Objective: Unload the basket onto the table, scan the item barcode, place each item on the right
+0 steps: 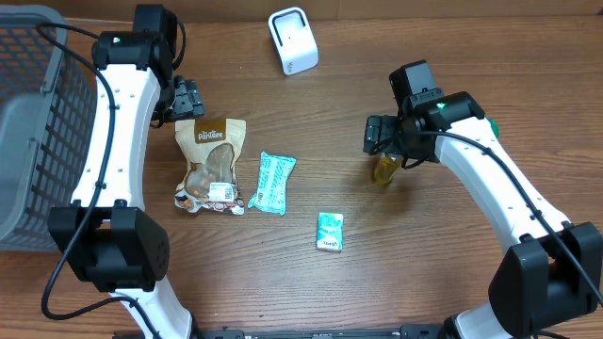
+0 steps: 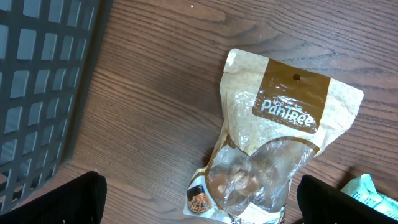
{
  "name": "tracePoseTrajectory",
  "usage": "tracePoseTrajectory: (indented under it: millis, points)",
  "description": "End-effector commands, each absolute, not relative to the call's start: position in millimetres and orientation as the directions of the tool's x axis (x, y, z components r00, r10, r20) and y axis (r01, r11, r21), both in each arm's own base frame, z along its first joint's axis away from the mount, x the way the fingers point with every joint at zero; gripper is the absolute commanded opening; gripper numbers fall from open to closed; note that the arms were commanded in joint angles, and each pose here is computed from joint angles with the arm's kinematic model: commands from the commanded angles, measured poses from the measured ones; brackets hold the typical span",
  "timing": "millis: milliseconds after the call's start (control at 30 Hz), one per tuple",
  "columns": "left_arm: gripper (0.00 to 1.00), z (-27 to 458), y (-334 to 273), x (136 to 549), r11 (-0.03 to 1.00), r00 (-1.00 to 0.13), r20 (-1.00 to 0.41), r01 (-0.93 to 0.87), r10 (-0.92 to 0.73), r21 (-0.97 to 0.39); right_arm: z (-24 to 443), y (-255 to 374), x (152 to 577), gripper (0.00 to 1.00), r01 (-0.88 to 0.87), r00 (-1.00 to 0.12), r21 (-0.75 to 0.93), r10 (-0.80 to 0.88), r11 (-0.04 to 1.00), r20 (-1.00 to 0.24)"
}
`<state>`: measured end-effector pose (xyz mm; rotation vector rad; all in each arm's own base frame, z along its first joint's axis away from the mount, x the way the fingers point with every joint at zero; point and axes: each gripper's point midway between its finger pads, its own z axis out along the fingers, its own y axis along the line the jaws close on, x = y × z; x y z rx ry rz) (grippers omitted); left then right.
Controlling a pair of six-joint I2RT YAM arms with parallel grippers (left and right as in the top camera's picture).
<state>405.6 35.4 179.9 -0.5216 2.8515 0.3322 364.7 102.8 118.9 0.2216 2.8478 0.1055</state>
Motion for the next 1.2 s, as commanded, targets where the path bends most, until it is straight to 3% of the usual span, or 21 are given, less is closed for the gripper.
tracePoseTrajectory:
  millis: [0, 233, 400, 567, 700, 1167]
  points:
    - [1.00, 189.7, 36.6, 408.5, 0.910, -0.905, -0.287, -0.373, -0.314, 0.181, 114.5, 102.2, 361.9, 1.00, 0.167, -0.947, 0.091, 0.185, 0.982, -0.262]
    - [1.00, 189.7, 36.6, 408.5, 0.910, -0.905, -0.287, -0.373, -0.314, 0.181, 92.6, 97.8, 348.1, 1.00, 0.308, -0.924, 0.099, 0.323, 0.946, -0.206]
    - [1.00, 189.7, 36.7, 408.5, 0.910, -0.905, -0.287, -0.373, -0.314, 0.181, 92.8, 100.2, 355.4, 1.00, 0.311, -0.915, 0.119, 0.331, 0.943, -0.232]
    - [0.99, 189.7, 36.7, 408.5, 0.910, -0.905, -0.288, -0.373, -0.314, 0.181, 92.8, 100.2, 355.4, 0.76, 0.315, -0.913, 0.121, 0.335, 0.942, -0.231]
    - [1.00, 189.7, 36.6, 408.6, 0.910, -0.905, -0.287, -0.373, -0.314, 0.180, 93.5, 100.5, 357.2, 0.68, 0.314, -0.912, 0.124, 0.335, 0.941, -0.237]
    - [0.99, 189.7, 36.6, 408.6, 0.910, -0.905, -0.287, -0.373, -0.314, 0.180, 114.7, 103.4, 362.3, 0.69, 0.304, -0.910, 0.134, 0.330, 0.943, -0.252]
